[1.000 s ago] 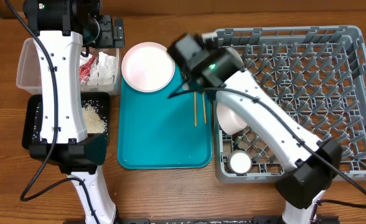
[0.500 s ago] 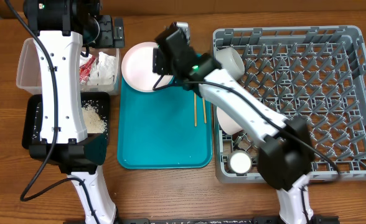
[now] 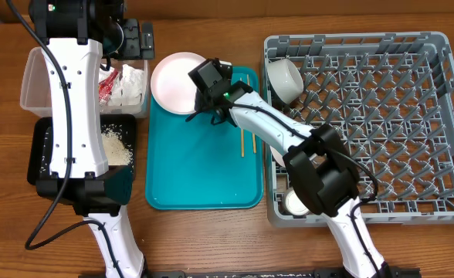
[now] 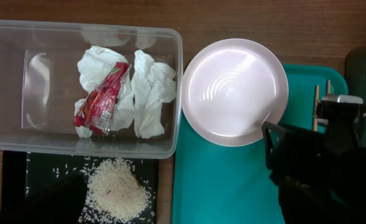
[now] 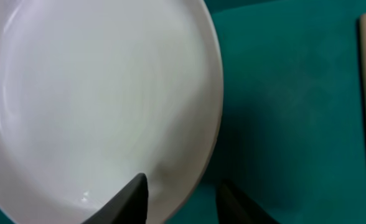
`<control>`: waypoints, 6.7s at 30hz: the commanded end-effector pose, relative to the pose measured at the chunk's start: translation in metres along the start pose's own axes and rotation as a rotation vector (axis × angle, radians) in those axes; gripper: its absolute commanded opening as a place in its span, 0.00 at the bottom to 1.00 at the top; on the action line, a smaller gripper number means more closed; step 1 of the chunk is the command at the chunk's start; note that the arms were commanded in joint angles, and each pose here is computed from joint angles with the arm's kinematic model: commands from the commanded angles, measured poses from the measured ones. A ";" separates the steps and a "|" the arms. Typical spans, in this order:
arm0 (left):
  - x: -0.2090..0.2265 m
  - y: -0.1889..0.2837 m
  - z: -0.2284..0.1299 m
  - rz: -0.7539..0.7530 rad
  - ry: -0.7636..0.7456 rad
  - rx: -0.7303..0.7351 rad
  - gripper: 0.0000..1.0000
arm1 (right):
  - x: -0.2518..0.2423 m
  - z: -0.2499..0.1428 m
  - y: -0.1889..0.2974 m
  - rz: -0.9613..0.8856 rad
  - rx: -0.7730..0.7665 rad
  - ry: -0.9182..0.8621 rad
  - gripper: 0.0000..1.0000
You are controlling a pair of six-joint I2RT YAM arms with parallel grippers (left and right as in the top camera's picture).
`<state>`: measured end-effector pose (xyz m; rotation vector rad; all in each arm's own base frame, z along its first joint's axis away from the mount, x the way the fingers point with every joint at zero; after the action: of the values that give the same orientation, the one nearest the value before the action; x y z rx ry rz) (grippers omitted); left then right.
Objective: Sort waste into correct bins and load items into the dishwasher
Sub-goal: 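Move the right gripper to the large white plate's rim and grasp it, then lift the large plate and stand it upright in the rack, then reach the right gripper to the chopsticks on the teal tray and grasp one, then carry the chopstick into the rack and release it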
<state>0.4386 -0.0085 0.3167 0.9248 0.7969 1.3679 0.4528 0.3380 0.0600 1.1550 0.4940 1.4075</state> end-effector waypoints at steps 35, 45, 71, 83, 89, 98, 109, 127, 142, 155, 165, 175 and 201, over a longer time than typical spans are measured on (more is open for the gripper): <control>0.004 0.011 0.003 0.013 0.020 -0.035 1.00 | -0.059 0.120 0.229 -0.270 -0.341 0.110 0.04; 0.004 0.011 0.003 0.014 0.020 -0.035 1.00 | -0.136 0.161 0.372 -0.616 -0.662 0.120 0.04; 0.004 0.011 0.003 0.014 0.020 -0.035 1.00 | -0.236 0.114 0.249 -1.067 -0.646 0.212 0.04; 0.004 0.011 0.003 0.014 0.020 -0.035 1.00 | -0.225 0.100 0.213 -0.822 -0.462 0.187 0.66; 0.004 0.011 0.003 0.014 0.020 -0.035 1.00 | -0.195 0.117 0.255 -0.665 -0.462 0.141 0.69; 0.004 0.011 0.003 0.014 0.020 -0.035 1.00 | -0.121 0.133 0.319 -0.184 -0.448 0.137 0.69; 0.004 0.011 0.003 0.014 0.020 -0.035 1.00 | -0.041 0.057 0.193 0.069 -0.051 0.206 0.63; 0.004 0.011 0.003 0.013 0.020 -0.035 1.00 | -0.082 -0.027 0.037 -0.181 0.247 0.173 0.48; 0.004 0.011 0.003 0.014 0.020 -0.035 1.00 | -0.091 -0.066 0.029 -0.198 0.430 0.057 0.04; 0.004 0.011 0.003 0.014 0.020 -0.035 1.00 | -0.048 -0.002 0.136 -0.127 0.299 0.172 0.04; 0.004 0.011 0.003 0.013 0.019 -0.035 1.00 | -0.082 0.036 0.275 -0.182 0.173 0.195 0.04; 0.004 0.011 0.003 0.013 0.019 -0.035 1.00 | -0.189 0.038 0.250 -0.546 0.258 0.107 0.04; 0.004 0.011 0.003 0.013 0.019 -0.035 1.00 | -0.061 0.042 0.215 -0.041 0.116 0.299 0.50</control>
<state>0.4385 -0.0085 0.3166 0.9254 0.7975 1.3676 0.3729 0.1929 0.2344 1.0181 0.8109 1.4454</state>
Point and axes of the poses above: each gripper's point midway between its finger pads, its own y axis back along the fingers, its own x axis along the line the jaws close on, z = x × y, the point moved 3 cm from there along y, back along the fingers, and after that the axes turned 9 degrees about -y, right-handed, at the moved point
